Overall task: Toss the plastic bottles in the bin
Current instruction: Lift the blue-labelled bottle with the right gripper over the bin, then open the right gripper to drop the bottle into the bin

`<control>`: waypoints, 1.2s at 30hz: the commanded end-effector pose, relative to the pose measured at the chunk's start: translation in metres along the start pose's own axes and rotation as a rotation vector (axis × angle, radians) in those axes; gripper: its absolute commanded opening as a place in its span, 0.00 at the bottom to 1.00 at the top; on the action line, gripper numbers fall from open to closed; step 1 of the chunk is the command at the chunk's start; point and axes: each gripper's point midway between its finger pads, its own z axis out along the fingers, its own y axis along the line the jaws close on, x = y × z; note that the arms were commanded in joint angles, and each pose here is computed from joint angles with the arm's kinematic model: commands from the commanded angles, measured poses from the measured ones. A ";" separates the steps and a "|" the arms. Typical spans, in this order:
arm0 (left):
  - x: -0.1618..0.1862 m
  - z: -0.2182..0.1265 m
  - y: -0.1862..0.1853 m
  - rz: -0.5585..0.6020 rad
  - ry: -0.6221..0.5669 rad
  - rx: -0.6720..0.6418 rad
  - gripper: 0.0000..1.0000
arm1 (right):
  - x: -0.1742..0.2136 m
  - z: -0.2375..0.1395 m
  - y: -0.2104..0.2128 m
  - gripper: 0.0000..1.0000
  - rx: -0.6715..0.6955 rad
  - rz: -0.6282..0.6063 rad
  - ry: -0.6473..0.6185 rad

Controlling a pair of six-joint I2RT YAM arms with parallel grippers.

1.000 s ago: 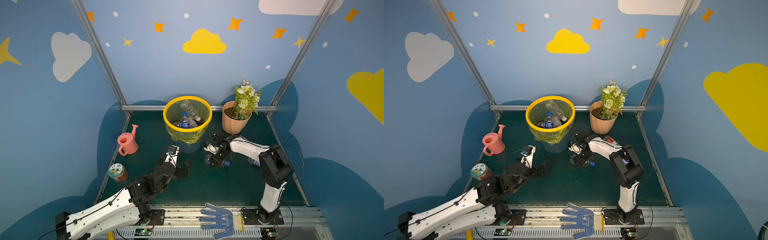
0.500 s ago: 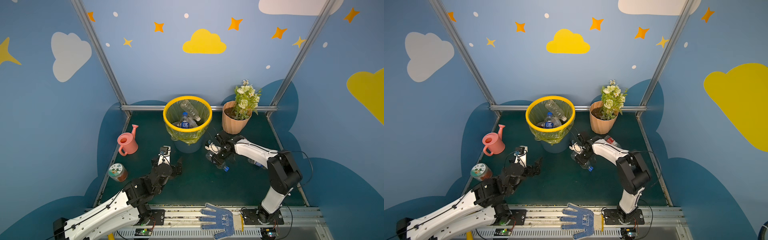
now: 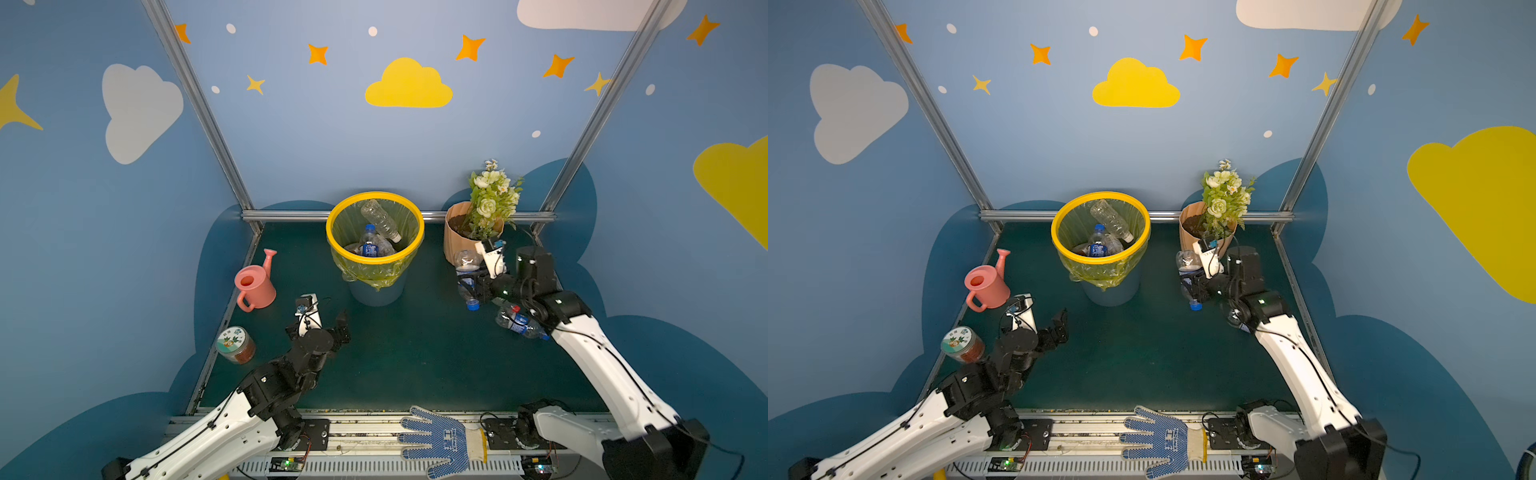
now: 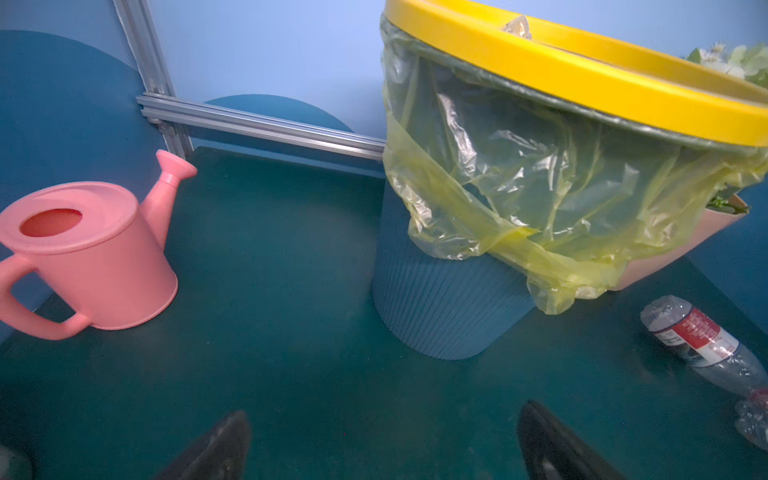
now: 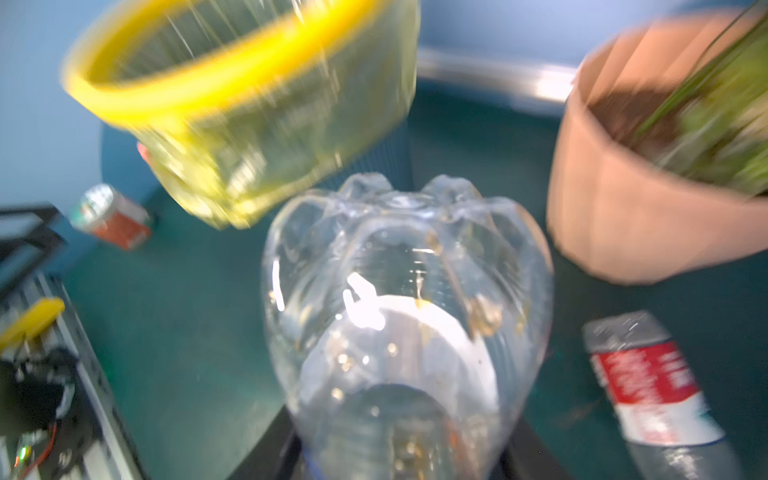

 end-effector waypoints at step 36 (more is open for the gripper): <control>0.016 0.015 -0.014 0.033 0.124 0.064 1.00 | -0.207 0.015 0.064 0.94 -0.175 0.047 -0.357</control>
